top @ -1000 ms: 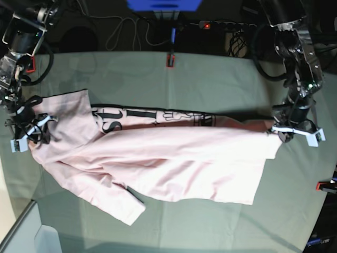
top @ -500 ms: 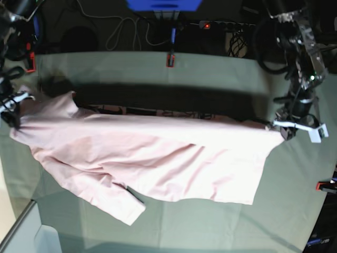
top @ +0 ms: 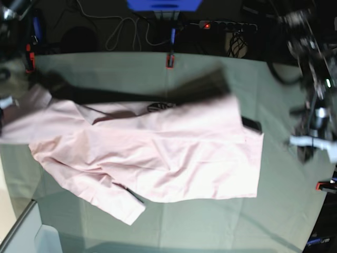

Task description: Layout the t-shirt on the table in an organized manner, then fold the t-shirt properly

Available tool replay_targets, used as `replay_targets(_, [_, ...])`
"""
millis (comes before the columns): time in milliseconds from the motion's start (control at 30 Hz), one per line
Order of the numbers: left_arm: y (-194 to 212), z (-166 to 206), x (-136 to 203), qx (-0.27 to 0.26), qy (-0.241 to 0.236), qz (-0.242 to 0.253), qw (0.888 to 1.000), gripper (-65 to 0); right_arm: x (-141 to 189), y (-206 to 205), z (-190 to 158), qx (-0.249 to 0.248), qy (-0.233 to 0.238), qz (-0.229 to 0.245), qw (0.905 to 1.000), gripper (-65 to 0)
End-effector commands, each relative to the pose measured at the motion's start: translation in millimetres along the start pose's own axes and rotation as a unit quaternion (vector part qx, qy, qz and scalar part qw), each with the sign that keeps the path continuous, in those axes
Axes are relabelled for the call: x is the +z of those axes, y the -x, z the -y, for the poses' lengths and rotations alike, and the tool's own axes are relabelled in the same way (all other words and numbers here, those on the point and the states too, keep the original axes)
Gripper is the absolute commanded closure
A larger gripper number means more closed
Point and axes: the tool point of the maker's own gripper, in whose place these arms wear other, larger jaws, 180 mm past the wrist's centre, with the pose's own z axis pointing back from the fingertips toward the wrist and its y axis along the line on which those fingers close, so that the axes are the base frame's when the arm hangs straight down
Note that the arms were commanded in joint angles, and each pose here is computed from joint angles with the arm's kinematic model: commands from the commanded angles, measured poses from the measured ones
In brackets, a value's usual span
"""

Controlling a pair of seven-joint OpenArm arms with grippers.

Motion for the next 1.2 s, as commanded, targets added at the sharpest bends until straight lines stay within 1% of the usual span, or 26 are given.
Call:
replay_targets(0, [-25,13,-8,-0.001,0.017,0.026,1.0,0.0,-9,-36,6,0.008,-0.002,0.045,0.9989,0.0])
replay_targets(100, [-51,37,-35,0.008,0.044,0.024,0.999,0.0,-42,-67,2,0.021,-0.017,0.038,0.9989,0.0])
replay_targets(200, [-65,57,-63,0.019,0.063,0.003,0.998,0.0,-64,-102,4,0.041,-0.006,0.04,0.9983,0.0])
replay_targets(267, [-60,62,-73,0.032,0.069,-0.017,0.997,0.0,-71,-118,11,0.05,0.01,0.039,0.9979,0.0])
replay_targets(333, [-43,65,-72,0.038,0.071,-0.043,0.996,0.0,-73,-119,5,0.049,0.013,0.04,0.9979,0.0])
replay_targets(400, [-6,64,-64,0.048,0.069,-0.088,0.993,-0.1,-73,-116,2,0.048,0.012,0.037,0.9981,0.0])
replay_targets(467, [34,63,-49,0.066,0.076,-0.137,0.985,-0.2,-72,-103,-2,0.048,0.007,0.025,0.9985,0.0])
replay_targets(500, [51,64,-40,0.079,0.083,-0.158,0.981,-0.6,-71,-96,-6,0.047,0.003,0.019,0.9987,0.0])
replay_targets(567, [89,65,-18,0.109,0.093,-0.205,0.968,-3.5,-70,-85,-11,0.045,-0.002,0.01,0.9989,0.0])
replay_targets(633, [112,66,-5,0.131,0.098,-0.228,0.96,-5.1,-71,-80,-13,0.043,-0.005,0.005,0.999,0.0])
replay_targets(700, [130,67,6,0.151,0.098,-0.242,0.954,-5.1,-72,-78,-22,0.036,-0.012,0.005,0.9993,0.0])
replay_targets(833, [166,64,29,0.166,0.087,-0.286,0.94,-5.2,-72,-72,-27,0.032,-0.016,0.001,0.9994,0.0])
replay_targets(1033, [207,67,58,0.194,0.074,-0.33,0.921,-5.9,-73,-70,-37,0.028,-0.024,0.001,0.9993,0.0])
replay_targets(1100, [219,70,67,0.199,0.072,-0.343,0.915,-11.6,-73,-69,-37,0.028,-0.024,0.0,0.9993,0.0])
replay_targets(1167, [230,76,74,0.194,0.077,-0.359,0.91,-23.6,-73,-69,-37,0.028,-0.024,0.0,0.9993,0.0])
